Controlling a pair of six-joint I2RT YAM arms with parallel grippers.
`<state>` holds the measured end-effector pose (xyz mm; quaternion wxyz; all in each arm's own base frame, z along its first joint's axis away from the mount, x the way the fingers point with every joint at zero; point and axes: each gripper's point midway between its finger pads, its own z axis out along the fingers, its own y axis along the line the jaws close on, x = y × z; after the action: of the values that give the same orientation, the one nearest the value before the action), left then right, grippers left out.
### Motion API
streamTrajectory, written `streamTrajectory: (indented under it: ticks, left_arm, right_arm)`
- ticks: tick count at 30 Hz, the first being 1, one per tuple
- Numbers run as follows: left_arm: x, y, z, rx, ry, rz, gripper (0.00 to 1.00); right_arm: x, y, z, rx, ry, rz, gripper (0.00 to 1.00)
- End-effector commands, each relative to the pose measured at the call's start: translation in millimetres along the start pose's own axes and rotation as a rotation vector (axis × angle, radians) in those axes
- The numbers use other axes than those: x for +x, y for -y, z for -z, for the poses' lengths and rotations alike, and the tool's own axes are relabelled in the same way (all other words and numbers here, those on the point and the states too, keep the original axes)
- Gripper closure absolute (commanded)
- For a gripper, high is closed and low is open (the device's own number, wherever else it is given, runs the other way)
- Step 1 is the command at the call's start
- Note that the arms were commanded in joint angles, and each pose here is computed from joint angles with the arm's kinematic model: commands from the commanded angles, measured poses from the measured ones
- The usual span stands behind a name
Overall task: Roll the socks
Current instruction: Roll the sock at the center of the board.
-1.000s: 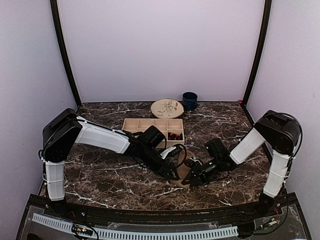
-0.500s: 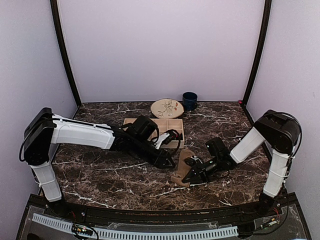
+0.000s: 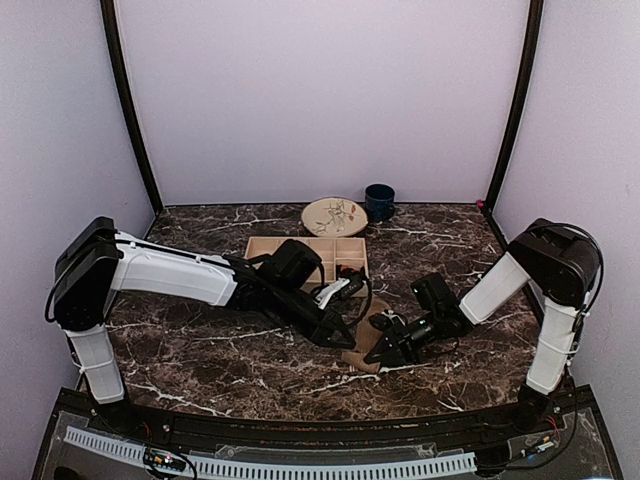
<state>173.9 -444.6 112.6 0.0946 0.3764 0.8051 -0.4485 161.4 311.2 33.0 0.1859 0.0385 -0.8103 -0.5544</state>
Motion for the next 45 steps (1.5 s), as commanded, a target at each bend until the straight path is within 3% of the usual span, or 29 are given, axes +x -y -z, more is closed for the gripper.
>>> streamTrajectory:
  ticks: [1,10,22,31,45]
  left_arm:
    - [19.4,5.2,-10.1,0.054,-0.067,0.016,0.98]
    - [36.9,-9.5,-28.8,0.001,-0.156,0.048,1.00]
    - [21.9,-21.8,-41.7,-0.064,-0.138,0.051,1.00]
    - [32.9,-34.4,-53.2,-0.106,-0.188,0.074,1.00]
    - [15.2,-44.6,-61.1,-0.174,-0.145,0.082,1.00]
  right_arm:
    - [-4.3,20.3,1.4,0.052,0.028,-0.062,0.96]
    - [-4.5,19.1,1.8,0.053,0.031,-0.053,0.96]
    - [-2.5,18.6,2.6,0.051,0.035,-0.046,0.96]
    - [-4.5,11.5,3.5,0.025,0.050,-0.042,0.96]
    - [-0.8,16.7,5.6,0.053,0.058,-0.040,0.95]
